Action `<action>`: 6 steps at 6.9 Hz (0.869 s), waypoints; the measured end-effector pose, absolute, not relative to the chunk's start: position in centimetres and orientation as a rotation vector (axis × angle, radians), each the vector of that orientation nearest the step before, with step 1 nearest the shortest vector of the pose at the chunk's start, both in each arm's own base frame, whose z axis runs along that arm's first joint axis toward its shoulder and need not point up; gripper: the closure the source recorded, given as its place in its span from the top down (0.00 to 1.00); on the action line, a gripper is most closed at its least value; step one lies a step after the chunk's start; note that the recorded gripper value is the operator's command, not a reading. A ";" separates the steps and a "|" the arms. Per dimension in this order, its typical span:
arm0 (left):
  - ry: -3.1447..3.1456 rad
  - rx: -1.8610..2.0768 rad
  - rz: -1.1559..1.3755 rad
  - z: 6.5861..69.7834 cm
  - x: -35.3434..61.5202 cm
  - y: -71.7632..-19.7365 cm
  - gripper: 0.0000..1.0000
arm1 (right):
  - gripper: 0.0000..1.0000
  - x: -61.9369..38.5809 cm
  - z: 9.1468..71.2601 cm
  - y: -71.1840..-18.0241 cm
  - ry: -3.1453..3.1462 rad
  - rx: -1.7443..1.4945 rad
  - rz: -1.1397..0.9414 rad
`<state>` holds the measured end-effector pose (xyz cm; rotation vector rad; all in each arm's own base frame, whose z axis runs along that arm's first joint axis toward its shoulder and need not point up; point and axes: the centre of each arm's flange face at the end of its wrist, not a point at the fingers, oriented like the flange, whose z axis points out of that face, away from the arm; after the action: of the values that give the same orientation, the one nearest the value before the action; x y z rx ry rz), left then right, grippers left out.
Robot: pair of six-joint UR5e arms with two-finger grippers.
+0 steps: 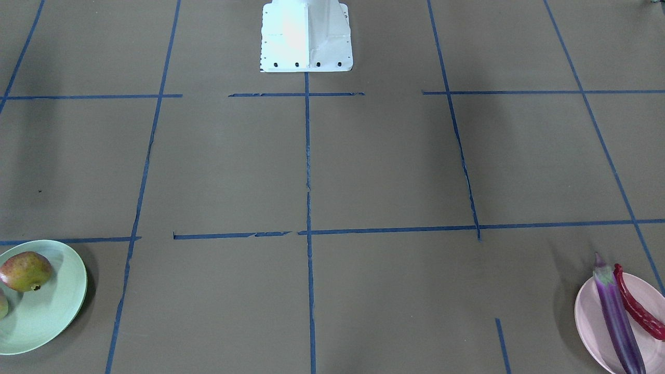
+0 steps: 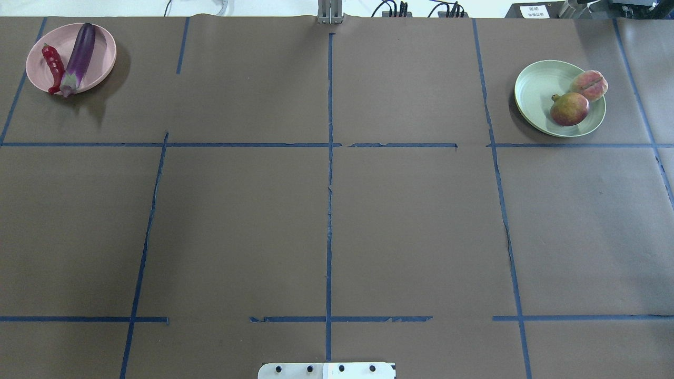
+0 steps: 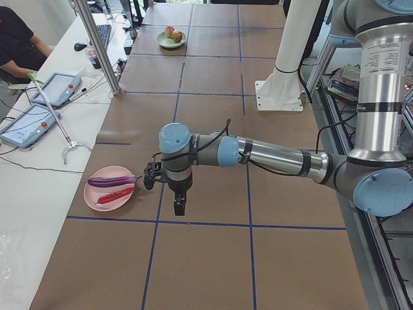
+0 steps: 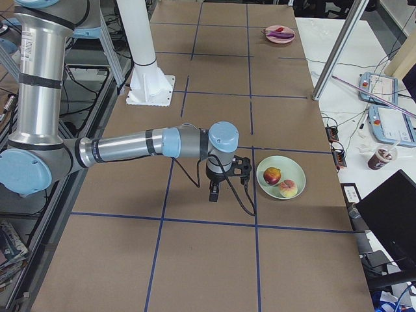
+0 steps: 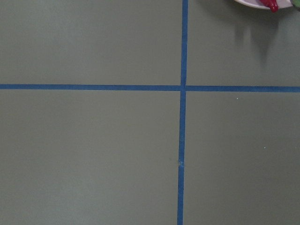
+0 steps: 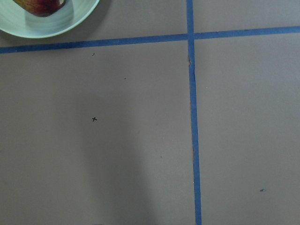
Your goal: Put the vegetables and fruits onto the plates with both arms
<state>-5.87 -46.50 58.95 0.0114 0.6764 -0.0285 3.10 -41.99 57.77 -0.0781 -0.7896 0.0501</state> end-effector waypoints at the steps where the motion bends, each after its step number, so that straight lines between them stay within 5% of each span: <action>1: 0.679 0.005 -0.028 59.4 -5.8 -46.1 1.00 | 1.00 3.1 58.2 -41.9 -0.789 -0.085 0.053; 6: 0.749 -0.045 -0.031 60.5 -4.6 -45.2 1.00 | 1.00 2.9 60.2 -42.4 -0.782 -0.116 0.063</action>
<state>-4.64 -45.23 60.53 -0.0449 0.7487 -0.0307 2.94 -42.37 60.20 -0.1159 -0.7819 0.0634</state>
